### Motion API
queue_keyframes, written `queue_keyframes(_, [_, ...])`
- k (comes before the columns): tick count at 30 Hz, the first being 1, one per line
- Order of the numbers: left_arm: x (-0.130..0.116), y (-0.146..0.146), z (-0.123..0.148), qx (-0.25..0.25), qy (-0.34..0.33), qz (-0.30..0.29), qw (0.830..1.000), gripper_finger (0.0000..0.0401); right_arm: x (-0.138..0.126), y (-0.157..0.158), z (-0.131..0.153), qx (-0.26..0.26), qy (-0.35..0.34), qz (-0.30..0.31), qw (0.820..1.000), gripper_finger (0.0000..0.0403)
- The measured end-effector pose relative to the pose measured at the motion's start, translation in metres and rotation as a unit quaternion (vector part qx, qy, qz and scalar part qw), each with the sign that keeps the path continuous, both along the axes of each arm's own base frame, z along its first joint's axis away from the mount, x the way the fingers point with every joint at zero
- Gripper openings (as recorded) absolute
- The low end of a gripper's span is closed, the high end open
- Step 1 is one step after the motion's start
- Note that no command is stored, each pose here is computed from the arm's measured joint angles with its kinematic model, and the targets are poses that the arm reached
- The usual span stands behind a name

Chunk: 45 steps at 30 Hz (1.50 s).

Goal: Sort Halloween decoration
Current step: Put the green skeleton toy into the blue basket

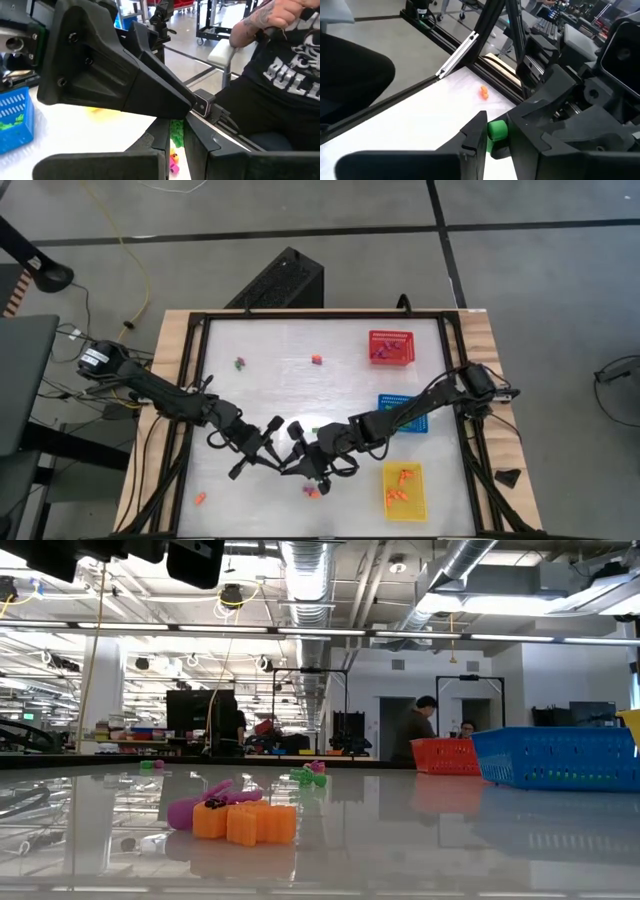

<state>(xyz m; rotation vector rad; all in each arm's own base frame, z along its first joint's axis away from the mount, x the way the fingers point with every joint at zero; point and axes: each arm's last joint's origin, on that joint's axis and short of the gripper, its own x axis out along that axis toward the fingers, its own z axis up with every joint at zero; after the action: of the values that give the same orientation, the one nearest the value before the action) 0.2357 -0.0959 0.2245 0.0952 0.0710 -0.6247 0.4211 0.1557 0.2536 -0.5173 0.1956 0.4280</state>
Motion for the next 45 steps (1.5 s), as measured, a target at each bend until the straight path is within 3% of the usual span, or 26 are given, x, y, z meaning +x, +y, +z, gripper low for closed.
queue_keyframes(7, [0.001, 0.002, 0.0, -0.03, 0.022, 0.011, 0.999, 0.003, 0.0, 0.0, -0.001, -0.004, 0.004, -0.002, 1.0, 0.0074])
queue_keyframes(18, [0.001, 0.004, -0.003, -0.026, 0.04, 0.038, 0.998, 0.0133, -0.004, -0.003, -0.002, -0.02, 0.028, -0.022, 0.999, 0.0064])
queue_keyframes(24, [-0.005, 0.011, 0.001, 0.003, 0.053, 0.109, 0.993, 0.0157, -0.02, -0.007, -0.007, 0.004, 0.145, -0.048, 0.988, 0.0063])
queue_keyframes(28, [-0.011, 0.014, 0.001, 0.015, 0.072, 0.125, 0.989, 0.0159, -0.039, -0.009, -0.007, 0.037, 0.246, -0.088, 0.965, 0.0063])
queue_keyframes(31, [-0.012, 0.015, -0.001, 0.023, 0.087, 0.125, 0.988, 0.0159, -0.053, -0.009, -0.015, 0.044, 0.33, -0.123, 0.935, 0.0062])
queue_keyframes(36, [-0.013, 0.015, -0.004, 0.029, 0.099, 0.126, 0.987, 0.0159, -0.085, -0.017, -0.004, 0.045, 0.418, -0.204, 0.884, 0.0062])
queue_keyframes(41, [-0.013, 0.015, -0.005, 0.031, 0.103, 0.135, 0.985, 0.0159, -0.121, -0.035, 0.014, 0.014, 0.467, -0.303, 0.831, 0.0062])
queue_keyframes(45, [-0.013, 0.015, -0.005, 0.028, 0.107, 0.135, 0.985, 0.0159, -0.149, -0.052, 0.026, 0.016, 0.464, -0.352, 0.813, 0.0067])
